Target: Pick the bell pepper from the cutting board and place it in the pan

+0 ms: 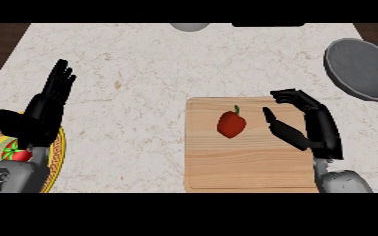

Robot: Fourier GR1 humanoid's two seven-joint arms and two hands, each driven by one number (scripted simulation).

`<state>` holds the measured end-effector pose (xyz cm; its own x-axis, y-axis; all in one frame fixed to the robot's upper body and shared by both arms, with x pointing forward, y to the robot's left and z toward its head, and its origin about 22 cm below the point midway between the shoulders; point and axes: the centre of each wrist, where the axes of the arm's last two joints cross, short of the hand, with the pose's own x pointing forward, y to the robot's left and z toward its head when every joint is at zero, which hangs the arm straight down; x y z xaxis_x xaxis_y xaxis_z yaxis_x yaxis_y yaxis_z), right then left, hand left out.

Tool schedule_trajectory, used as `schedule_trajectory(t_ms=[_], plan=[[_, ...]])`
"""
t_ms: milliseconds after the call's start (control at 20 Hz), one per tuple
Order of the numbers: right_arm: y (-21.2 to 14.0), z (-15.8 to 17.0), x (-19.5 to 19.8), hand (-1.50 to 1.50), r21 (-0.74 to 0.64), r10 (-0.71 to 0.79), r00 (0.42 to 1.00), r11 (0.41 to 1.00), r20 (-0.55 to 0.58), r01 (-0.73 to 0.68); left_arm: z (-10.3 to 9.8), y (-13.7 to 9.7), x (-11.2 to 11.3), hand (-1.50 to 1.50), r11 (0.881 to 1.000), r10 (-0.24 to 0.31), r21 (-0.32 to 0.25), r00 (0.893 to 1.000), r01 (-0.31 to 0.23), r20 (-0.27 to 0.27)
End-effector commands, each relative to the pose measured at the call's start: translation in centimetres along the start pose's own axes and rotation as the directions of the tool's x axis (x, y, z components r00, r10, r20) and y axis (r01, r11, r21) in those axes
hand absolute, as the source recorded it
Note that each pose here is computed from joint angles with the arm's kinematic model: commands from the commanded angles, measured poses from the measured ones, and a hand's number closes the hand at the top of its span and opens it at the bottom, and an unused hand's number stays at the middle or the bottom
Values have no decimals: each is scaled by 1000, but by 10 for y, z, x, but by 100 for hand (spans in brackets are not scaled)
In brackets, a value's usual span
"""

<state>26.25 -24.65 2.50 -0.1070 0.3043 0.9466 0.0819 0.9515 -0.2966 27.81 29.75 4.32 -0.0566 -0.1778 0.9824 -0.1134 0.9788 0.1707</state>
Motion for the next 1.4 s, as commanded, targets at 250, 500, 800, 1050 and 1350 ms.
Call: schedule_trajectory(t_ms=[250,500,800,1050,1350], plan=[[-26,70,34,-150,-203,383,923,908,48,-366,-16,-11,6,0,999,6,35,1000,-5,-29],[-56,77,89,-150,-18,548,835,836,-45,-549,-12,-4,8,0,1000,10,15,1000,-9,-23],[-51,67,159,-150,83,636,756,771,-156,-631,-7,-35,8,0,999,20,-32,1000,-20,-9],[-39,42,204,-150,71,701,700,712,-138,-699,-11,-37,21,0,999,21,-30,1000,-21,-4],[-15,5,227,-150,150,649,752,760,-118,-633,-20,-40,24,0,999,23,-23,1000,-23,-6]])
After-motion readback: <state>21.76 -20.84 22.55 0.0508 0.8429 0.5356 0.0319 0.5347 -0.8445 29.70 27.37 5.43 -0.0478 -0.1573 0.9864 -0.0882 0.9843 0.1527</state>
